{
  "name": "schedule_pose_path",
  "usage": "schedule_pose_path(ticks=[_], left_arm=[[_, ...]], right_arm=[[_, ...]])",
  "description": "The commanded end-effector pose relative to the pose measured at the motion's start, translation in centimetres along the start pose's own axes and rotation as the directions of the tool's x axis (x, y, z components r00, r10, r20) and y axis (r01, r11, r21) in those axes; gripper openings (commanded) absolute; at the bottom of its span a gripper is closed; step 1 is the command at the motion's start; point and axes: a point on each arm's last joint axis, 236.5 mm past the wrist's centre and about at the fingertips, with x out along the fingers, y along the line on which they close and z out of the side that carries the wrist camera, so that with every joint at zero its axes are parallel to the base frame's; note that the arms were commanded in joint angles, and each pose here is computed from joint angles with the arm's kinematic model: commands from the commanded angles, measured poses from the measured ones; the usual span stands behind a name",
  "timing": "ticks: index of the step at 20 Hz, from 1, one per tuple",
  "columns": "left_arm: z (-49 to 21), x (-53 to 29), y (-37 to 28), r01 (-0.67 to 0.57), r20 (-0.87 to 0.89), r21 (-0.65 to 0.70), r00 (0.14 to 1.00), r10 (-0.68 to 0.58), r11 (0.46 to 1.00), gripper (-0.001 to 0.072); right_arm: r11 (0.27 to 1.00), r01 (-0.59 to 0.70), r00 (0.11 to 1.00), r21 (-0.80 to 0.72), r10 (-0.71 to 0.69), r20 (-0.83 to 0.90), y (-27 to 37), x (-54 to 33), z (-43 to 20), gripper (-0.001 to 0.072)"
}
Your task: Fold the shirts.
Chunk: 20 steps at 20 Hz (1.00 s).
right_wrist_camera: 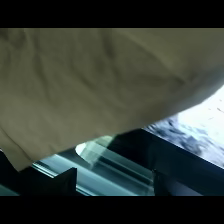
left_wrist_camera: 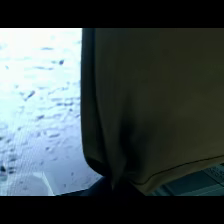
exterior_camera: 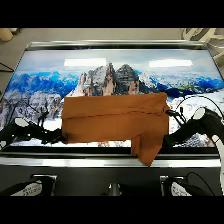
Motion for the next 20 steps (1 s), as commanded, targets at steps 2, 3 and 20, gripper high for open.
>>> schedule_pose_path(ticks=[2,3,20], left_arm=[[-0.6,0.0,-0.4,0.014,-0.025,0.009,1.0,-0.014,1.0,0.0025],[-0.6,0.0,-0.4,0.014,-0.023,0.009,1.0,-0.013,1.0,0.0025],[4.0,-5.0,-3.2,0.0,0.144,0.14,0.989,-0.02,0.99,0.002]], right_arm=[[0.999,-0.034,0.993,0.041,0.029,0.116,0.9,2.0,1.5,0.0479],[0.998,-0.03,0.992,0.058,0.023,0.126,0.7,1.9,1.7,0.0478],[1.0,0.0,0.95,0.025,-0.007,0.313,0.8,-4.6,7.6,0.0013]])
